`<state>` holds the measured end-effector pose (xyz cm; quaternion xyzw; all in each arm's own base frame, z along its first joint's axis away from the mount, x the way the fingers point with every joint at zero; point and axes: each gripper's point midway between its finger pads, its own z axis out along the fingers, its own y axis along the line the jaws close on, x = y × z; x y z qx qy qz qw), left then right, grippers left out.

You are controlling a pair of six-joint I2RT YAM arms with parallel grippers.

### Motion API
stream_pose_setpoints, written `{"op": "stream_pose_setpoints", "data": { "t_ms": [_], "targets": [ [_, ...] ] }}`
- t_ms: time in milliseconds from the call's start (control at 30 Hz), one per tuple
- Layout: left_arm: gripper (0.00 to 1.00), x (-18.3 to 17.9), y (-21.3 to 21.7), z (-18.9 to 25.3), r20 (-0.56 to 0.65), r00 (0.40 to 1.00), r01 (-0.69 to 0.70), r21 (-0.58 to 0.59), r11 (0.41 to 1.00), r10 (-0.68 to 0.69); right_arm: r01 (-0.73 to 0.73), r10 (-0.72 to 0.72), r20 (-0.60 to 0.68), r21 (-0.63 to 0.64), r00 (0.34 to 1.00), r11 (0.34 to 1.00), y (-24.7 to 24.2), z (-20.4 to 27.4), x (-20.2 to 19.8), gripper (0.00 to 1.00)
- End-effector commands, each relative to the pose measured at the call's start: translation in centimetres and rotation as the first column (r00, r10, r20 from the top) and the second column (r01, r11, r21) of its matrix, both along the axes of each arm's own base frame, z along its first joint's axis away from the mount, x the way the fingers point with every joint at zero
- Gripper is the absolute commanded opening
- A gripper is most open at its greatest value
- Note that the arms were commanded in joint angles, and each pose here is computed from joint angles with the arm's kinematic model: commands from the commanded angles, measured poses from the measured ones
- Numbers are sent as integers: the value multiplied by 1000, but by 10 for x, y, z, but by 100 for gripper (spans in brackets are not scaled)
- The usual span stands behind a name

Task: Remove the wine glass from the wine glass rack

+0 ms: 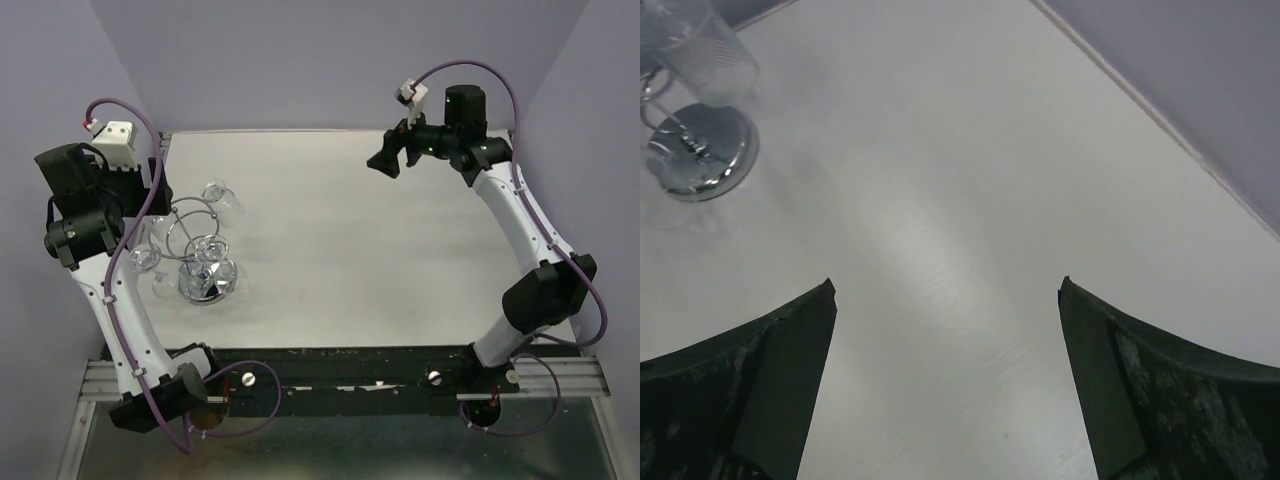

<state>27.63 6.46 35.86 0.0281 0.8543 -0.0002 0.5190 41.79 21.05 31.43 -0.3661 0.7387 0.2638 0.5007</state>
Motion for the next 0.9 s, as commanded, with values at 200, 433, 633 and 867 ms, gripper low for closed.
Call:
{"op": "stream_pose_setpoints", "data": {
  "t_ms": [200, 433, 633, 867],
  "targets": [
    [94, 42, -24, 51, 151, 986, 82, -107, 991, -65, -425, 408, 172, 71, 897, 903, 107, 14, -29, 100],
    [93, 59, -19, 60, 150, 989, 34, -134, 990, -14, -576, 545, 251, 68, 800, 815, 166, -3, -67, 100],
    [91, 69, -23, 67, 147, 989, 41, -193, 980, -12, -668, 599, 385, 66, 702, 741, 206, -24, -122, 100],
    [88, 72, -21, 64, 143, 990, 12, -184, 983, 15, -684, 540, 469, 215, 698, 697, 241, -32, -179, 96]
  ]
}}
